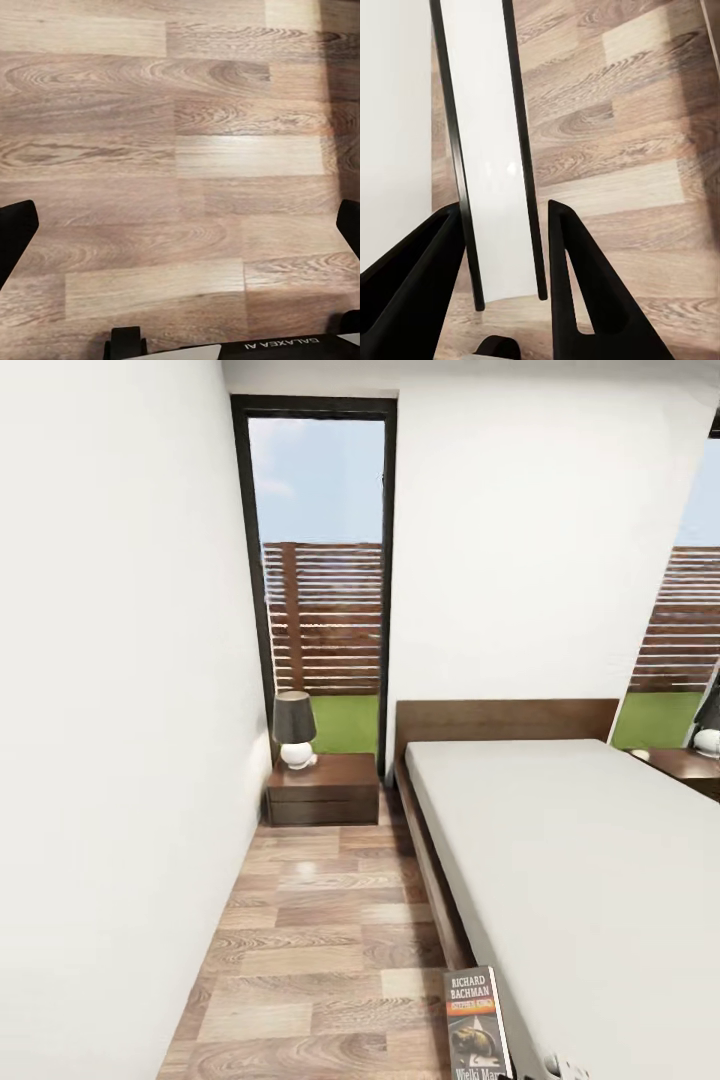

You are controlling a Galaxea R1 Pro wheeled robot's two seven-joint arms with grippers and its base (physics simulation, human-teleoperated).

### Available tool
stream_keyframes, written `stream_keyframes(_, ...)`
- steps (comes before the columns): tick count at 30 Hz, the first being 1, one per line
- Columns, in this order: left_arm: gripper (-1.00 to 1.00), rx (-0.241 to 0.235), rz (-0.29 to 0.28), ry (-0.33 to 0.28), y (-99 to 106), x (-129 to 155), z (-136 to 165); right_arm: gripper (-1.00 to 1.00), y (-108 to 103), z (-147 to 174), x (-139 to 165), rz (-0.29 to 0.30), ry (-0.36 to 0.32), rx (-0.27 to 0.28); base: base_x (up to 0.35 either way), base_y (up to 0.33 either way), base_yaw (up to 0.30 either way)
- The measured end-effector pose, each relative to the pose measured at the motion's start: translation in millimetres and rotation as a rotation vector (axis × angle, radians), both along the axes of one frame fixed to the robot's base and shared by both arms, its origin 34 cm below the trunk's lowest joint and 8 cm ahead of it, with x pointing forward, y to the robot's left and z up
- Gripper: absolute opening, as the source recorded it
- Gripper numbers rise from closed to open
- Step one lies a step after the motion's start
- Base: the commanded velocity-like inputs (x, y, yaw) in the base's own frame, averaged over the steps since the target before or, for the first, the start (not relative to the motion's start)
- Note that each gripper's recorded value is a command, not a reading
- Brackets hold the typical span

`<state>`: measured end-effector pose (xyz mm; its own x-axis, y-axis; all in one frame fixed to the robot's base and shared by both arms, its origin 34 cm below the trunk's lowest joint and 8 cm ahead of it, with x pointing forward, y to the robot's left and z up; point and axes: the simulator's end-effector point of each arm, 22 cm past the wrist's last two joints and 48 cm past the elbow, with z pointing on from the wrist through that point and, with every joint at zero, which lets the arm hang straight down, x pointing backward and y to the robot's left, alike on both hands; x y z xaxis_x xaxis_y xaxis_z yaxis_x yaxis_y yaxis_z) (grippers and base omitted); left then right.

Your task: In the bedroom, move the book from the bed onto either nightstand, and place the two sandals side by side next to the bed.

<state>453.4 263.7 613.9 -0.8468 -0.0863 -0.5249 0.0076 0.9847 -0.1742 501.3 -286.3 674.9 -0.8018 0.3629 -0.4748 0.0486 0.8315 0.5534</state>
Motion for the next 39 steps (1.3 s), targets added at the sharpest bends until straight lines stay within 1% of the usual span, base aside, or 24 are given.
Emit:
stream_keyframes(9, 1.00, 0.000, 0.000, 0.000, 0.0, 0.0, 0.0, -1.00, 0.6, 1.0, 0.2, 0.002, -0.003, 0.006, 0.000, 0.000, 0.003)
stream_keyframes(19, 1.00, 0.000, 0.000, -0.001, 0.0, 0.1, 0.1, -1.00, 0.5, 1.3, 0.2, 0.002, -0.004, 0.007, 0.000, 0.000, 0.196)
stream_keyframes(29, 1.00, 0.000, 0.000, 0.001, 0.0, -0.4, -0.5, -1.00, 0.5, 0.6, -0.2, 0.003, -0.002, 0.007, 0.000, 0.000, 0.014)
stream_keyframes(39, 1.00, 0.000, 0.000, 0.016, 0.0, -5.0, -5.0, -1.00, 0.5, -4.6, -3.9, 0.003, 0.013, 0.006, 0.000, 0.000, 0.000)
